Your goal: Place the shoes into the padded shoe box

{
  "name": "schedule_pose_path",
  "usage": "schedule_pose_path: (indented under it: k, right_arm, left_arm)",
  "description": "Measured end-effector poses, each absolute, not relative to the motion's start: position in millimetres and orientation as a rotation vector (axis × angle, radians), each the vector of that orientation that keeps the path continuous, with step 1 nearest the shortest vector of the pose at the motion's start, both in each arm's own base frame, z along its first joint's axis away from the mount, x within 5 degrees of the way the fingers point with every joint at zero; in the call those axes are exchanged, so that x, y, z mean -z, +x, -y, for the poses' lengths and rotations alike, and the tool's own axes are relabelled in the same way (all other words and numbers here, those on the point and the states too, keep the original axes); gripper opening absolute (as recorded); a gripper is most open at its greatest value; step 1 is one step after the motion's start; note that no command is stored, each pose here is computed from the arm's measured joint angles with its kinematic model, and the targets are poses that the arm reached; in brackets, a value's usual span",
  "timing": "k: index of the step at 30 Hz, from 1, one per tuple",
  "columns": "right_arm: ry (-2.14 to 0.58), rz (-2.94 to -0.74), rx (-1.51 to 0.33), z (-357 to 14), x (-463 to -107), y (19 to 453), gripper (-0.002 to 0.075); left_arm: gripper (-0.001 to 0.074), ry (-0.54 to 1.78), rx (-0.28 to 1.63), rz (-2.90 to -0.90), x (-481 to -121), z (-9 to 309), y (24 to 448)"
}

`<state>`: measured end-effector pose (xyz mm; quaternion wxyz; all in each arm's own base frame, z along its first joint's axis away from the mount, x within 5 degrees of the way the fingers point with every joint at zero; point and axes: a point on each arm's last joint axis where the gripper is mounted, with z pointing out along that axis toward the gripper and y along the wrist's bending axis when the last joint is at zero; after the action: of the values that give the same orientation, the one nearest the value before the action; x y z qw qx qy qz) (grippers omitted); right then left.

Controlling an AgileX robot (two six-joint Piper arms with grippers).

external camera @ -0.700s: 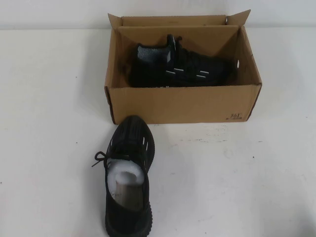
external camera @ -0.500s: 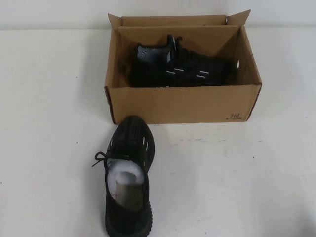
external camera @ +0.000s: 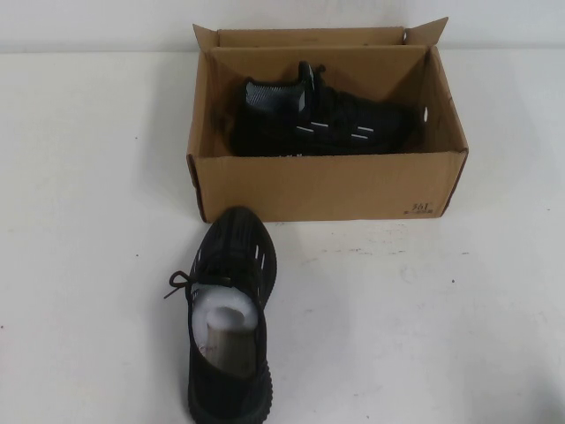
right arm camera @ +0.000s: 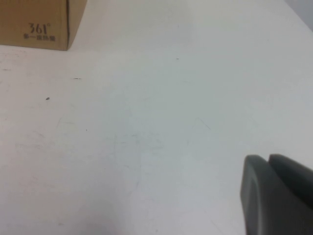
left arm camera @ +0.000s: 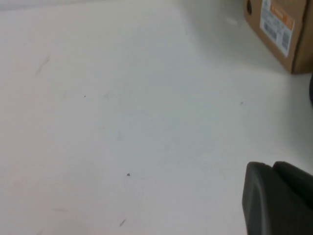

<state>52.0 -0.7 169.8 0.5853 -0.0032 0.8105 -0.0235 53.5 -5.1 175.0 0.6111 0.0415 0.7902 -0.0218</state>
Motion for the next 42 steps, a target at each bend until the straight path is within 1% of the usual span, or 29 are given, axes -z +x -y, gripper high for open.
schedule_pose_path:
  k: [8,11,19,23,25,27,29,32,35,37,39,42]
  right_arm:
    - [-0.008,-1.890,0.055,1,-170,52,-0.0007]
    - [-0.008,-1.890,0.055,1,-170,52,-0.0007]
    - [-0.008,-1.890,0.055,1,-170,52,-0.0007]
    - [-0.008,-1.890,0.055,1,-170,52,-0.0007]
    - [-0.008,-1.890,0.055,1,-170,52,-0.0007]
    - [-0.008,-1.890,0.055,1,-170,52,-0.0007]
    - [-0.008,-1.890,0.055,1,-170,52,-0.0007]
    - [-0.008,-1.890,0.055,1,-170,52,-0.0007]
    - [-0.008,-1.890,0.055,1,-170,52,-0.0007]
    - [-0.008,-1.890,0.055,1,-170,52,-0.0007]
    - [-0.008,-1.890,0.055,1,-170,52,-0.0007]
    - [-0.008,-1.890,0.055,1,-170,52,-0.0007]
  left_arm:
    - [-0.0004,-0.208,0.351,-1.709,-185,8,55]
    - [-0.0004,-0.242,0.386,-1.671,-189,8,56]
    - [-0.0004,-0.255,0.399,-1.601,-195,6,56]
    - [-0.0004,-0.329,0.479,-1.610,-195,7,56]
    - [-0.0004,-0.336,0.505,-1.654,-206,9,53]
    - [-0.0004,-0.319,0.512,-1.697,-227,11,51]
    - [-0.0004,-0.273,0.489,-1.776,-247,14,51]
    - [-0.0004,-0.160,0.423,-1.978,-272,18,58]
    - [-0.0004,0.030,0.341,-2.166,-294,23,71]
    - [-0.0004,0.222,0.296,-2.279,-305,27,84]
    - [-0.0004,0.429,0.284,-2.346,-311,32,98]
    - [-0.0004,0.745,0.318,-2.389,-315,41,123]
